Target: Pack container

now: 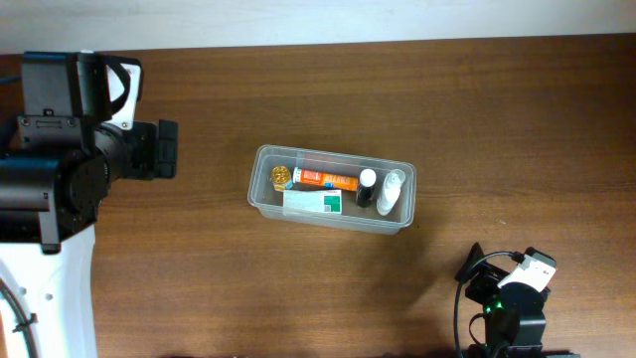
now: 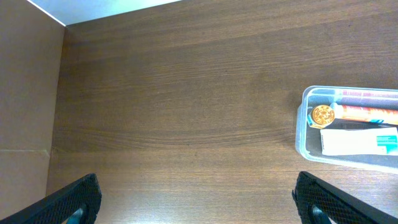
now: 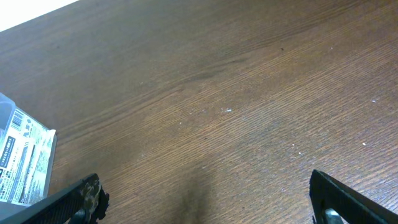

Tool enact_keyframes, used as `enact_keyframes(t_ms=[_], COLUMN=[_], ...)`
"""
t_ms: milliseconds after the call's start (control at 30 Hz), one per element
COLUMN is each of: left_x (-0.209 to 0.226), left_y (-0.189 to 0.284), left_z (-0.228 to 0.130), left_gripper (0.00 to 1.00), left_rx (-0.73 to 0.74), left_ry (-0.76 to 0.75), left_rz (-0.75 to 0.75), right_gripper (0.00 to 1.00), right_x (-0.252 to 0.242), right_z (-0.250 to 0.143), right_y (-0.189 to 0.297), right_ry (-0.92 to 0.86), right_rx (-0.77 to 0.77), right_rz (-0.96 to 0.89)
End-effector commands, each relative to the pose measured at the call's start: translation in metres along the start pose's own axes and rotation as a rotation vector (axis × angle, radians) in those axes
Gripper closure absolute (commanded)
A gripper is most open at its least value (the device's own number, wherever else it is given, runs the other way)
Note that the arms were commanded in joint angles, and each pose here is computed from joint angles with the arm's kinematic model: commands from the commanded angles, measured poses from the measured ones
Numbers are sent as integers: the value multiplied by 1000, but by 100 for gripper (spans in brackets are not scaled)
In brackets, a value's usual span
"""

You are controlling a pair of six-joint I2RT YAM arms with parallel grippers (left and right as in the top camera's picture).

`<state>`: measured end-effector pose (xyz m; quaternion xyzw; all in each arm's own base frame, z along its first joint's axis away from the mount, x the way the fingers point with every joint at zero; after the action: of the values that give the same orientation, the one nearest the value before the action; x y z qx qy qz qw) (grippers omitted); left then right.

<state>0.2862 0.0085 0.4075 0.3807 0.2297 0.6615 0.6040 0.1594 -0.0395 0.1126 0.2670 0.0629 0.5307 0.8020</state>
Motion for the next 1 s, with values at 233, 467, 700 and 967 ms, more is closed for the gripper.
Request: enact_keyframes(t_ms=[233, 467, 700, 967], left_x=[-5, 1, 32, 32], left_y=[36, 72, 86, 73], left_z=[-11, -56, -91, -109], left_gripper=[0, 0, 0, 0], left_rx=[-90, -153, -315, -526], left_ry=[1, 15, 106, 184], left_rz=[-21, -15, 217, 273], right_gripper=[2, 2, 2, 2], right_x=[-1, -1, -1, -1], right_z=[-1, -1, -1, -1], right_y=[-1, -1, -1, -1], right_ry=[2, 2, 2, 2], right_rx=[-3, -3, -3, -3], right_rz=[-2, -2, -2, -2])
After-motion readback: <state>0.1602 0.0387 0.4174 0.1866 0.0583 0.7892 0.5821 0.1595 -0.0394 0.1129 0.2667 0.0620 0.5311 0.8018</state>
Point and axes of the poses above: each gripper's point midway between its finger pads, its own y axis back along the fingers, its own x axis along the line the jaws close on, z = x × y, the point moved 4 cm from there along y, back along the fingers
